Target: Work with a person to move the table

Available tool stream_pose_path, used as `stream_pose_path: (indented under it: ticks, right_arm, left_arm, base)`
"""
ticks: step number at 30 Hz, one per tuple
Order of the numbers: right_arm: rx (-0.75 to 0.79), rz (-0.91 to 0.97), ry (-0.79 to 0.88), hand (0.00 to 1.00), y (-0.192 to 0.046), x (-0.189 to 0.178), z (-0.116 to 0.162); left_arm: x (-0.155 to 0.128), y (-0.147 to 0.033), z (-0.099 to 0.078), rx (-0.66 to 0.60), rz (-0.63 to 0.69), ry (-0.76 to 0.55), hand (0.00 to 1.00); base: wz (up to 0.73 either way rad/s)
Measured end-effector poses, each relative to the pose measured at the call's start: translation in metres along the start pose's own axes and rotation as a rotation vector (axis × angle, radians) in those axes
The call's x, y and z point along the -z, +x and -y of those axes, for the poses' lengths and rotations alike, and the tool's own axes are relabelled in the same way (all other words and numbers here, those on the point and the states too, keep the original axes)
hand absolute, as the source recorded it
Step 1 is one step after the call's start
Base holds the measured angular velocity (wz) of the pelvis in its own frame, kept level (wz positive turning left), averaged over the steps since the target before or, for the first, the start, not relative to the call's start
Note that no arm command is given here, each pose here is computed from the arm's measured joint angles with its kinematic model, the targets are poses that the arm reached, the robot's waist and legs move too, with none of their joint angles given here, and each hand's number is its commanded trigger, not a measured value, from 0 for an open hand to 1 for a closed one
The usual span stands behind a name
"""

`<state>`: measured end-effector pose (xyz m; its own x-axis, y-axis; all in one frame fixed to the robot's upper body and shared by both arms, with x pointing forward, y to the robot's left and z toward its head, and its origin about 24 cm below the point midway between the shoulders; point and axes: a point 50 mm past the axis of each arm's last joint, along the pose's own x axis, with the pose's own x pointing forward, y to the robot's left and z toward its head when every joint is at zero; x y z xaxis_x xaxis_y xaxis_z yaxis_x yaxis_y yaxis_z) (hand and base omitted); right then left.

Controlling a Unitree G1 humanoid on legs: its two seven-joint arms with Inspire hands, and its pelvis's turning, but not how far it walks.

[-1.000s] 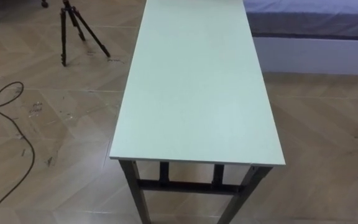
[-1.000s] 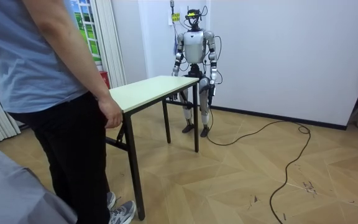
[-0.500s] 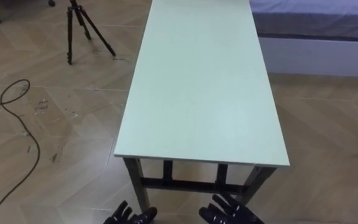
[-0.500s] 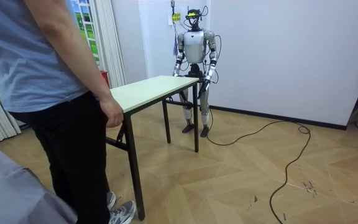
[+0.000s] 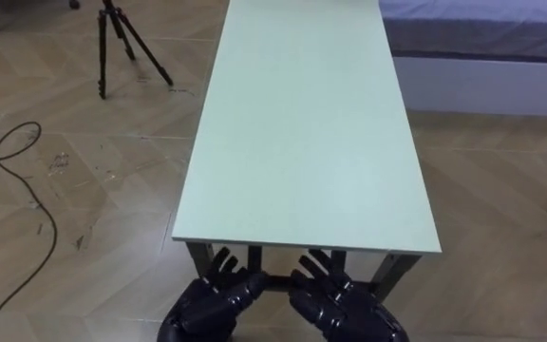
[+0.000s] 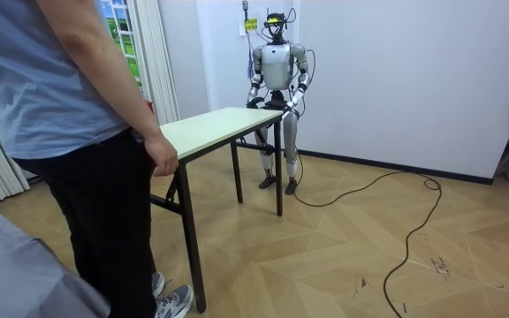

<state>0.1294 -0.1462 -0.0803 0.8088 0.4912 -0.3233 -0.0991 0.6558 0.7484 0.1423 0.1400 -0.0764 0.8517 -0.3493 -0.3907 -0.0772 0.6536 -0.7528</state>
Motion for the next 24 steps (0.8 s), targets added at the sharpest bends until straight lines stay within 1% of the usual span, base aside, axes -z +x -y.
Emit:
stream_pose_path:
  ticks: [4, 6, 8, 10, 11, 13, 17, 24]
  right_arm:
    - [-0.011, -0.007, 0.031, 0.00, 0.000, 0.004, -0.002]
    - [-0.014, -0.007, 0.045, 0.00, 0.000, 0.005, -0.003]
    - [-0.018, 0.016, 0.090, 0.00, 0.001, 0.004, -0.003]
    - [-0.027, 0.073, 0.178, 0.00, 0.003, -0.001, -0.004]
    - [-0.030, 0.085, 0.196, 0.00, 0.004, -0.002, -0.004]
    - [-0.037, 0.123, 0.262, 0.00, 0.004, -0.005, -0.005]
    - [-0.044, 0.138, 0.286, 0.00, 0.006, -0.007, -0.006]
    - [-0.063, 0.129, 0.311, 0.00, 0.010, -0.005, -0.010]
  left_arm:
    - [0.003, -0.001, 0.001, 0.015, -0.022, 0.007, 0.00]
    - [0.004, -0.001, 0.003, 0.023, -0.024, -0.017, 0.00]
    - [0.002, 0.000, 0.005, 0.035, -0.010, -0.058, 0.00]
    - [-0.003, 0.000, 0.011, 0.066, 0.023, -0.115, 0.00]
    - [-0.004, 0.000, 0.013, 0.074, 0.029, -0.123, 0.00]
    - [-0.008, -0.001, 0.017, 0.101, 0.051, -0.183, 0.00]
    - [-0.009, -0.001, 0.019, 0.113, 0.072, -0.254, 0.00]
    - [-0.003, 0.000, 0.022, 0.132, 0.043, -0.269, 0.00]
  base:
    - [-0.03]
    - [0.00]
    - [-0.02]
    - [-0.06]
    - [-0.06]
    - [0.00]
    - [0.00]
    - [0.00]
